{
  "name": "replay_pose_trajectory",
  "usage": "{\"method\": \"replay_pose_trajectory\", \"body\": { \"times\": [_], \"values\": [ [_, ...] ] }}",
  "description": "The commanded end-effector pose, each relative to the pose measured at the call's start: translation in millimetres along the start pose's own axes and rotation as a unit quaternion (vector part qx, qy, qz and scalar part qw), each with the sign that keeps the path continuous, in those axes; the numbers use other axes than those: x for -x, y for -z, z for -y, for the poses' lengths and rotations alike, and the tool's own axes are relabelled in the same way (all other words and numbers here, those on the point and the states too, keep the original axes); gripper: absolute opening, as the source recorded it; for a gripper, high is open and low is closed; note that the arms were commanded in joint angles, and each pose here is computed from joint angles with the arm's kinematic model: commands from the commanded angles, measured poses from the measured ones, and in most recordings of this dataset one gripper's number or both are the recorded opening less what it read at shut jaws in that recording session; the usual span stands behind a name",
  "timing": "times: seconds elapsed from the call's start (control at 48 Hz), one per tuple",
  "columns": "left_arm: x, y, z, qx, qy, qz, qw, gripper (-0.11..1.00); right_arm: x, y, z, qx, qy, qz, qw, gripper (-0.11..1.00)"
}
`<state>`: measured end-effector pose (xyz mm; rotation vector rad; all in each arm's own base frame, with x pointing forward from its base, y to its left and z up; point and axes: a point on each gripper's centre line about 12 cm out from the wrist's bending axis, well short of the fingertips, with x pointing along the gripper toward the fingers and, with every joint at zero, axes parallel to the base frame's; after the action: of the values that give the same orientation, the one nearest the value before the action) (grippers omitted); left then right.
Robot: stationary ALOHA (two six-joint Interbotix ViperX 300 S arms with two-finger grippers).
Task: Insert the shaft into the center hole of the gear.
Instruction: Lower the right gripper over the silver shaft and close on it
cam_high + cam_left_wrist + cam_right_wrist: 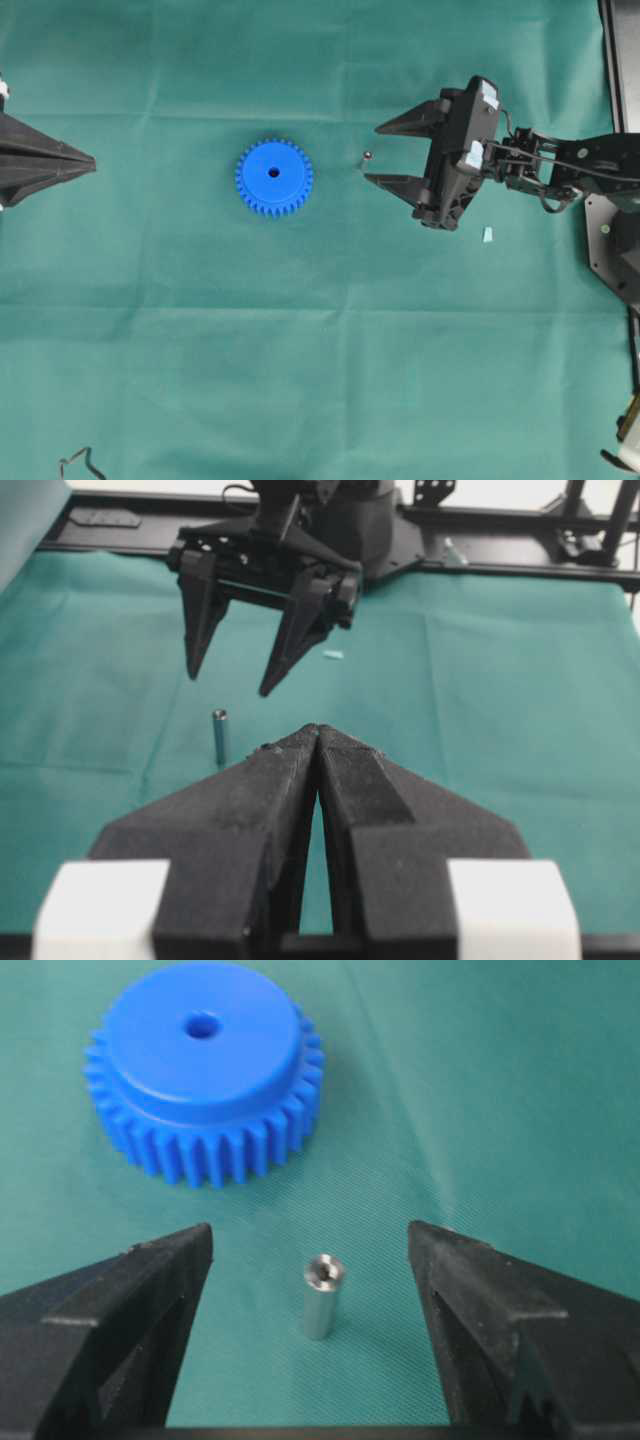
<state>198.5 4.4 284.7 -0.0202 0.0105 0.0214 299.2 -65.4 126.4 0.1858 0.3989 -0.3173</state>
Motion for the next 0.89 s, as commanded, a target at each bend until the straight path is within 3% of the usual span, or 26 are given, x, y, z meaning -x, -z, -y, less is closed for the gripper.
{"method": "replay_pose_trajectory", "body": {
  "times": [0.0, 0.354, 0.52, 0.666, 0.874],
  "values": [
    [-2, -9, -1, -0.002, -0.002, 0.010, 0.9999, 0.00, -6, -4, 2, -0.007, 0.007, 0.013, 0.9999, 0.80],
    [-2, -7, -2, -0.002, -0.004, 0.006, 1.0000, 0.00, -24, 11, 3, -0.009, 0.016, -0.013, 0.9997, 0.80],
    [-2, -8, -2, -0.002, -0.004, 0.005, 1.0000, 0.00, -24, 12, 2, -0.008, 0.015, -0.014, 0.9998, 0.74],
    [-2, -8, -2, -0.002, -0.005, 0.005, 1.0000, 0.00, -23, 14, -1, -0.007, 0.010, -0.018, 0.9998, 0.58],
    [-2, -8, -2, -0.001, -0.005, 0.004, 1.0000, 0.00, -24, 13, -4, -0.007, 0.006, -0.017, 0.9998, 0.20]
  ]
}}
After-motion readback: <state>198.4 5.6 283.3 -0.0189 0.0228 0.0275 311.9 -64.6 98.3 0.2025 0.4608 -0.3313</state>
